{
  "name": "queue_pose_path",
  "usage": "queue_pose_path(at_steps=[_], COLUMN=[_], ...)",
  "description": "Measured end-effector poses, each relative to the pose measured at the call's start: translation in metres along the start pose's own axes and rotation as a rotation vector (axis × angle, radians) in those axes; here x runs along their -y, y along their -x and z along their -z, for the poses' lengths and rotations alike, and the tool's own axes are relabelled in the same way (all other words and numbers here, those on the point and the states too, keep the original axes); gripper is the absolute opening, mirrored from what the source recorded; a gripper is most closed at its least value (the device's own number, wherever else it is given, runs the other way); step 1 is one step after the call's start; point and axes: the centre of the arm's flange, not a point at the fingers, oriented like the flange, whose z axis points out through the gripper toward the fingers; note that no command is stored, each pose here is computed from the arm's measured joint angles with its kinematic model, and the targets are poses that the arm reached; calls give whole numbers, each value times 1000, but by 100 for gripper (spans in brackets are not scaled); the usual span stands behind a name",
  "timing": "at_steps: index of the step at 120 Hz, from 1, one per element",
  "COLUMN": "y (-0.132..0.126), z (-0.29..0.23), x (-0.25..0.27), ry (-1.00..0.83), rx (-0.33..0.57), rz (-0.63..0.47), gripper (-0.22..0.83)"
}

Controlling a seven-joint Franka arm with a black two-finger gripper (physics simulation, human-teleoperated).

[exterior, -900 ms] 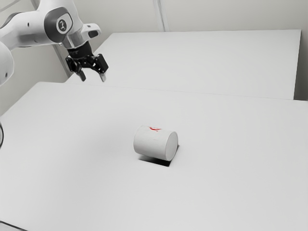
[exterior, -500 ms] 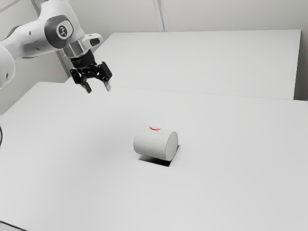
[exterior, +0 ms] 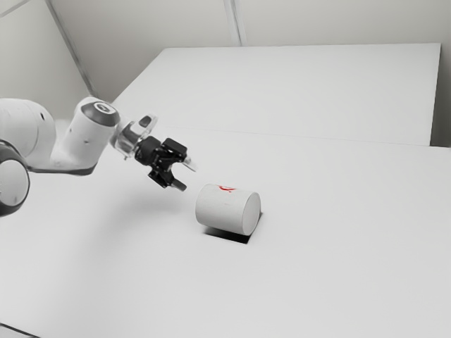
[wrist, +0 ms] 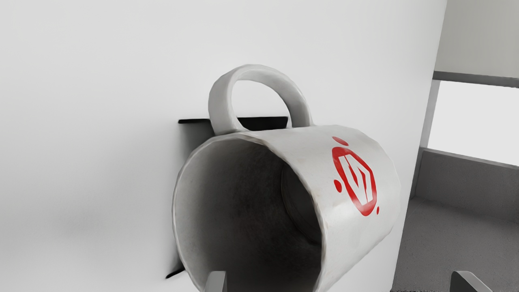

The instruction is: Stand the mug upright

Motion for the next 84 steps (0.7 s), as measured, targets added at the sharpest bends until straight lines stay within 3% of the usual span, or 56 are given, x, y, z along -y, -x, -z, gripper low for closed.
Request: queue_pose_path(at_steps=[55,75,84], y=[-1,-1,-2], z=[-82,-85,-83], x=[20,14,9], ry=[204,225,224], rx=[2,-20,-29], rz=[-152,-215,-247], gripper=[61,19,9])
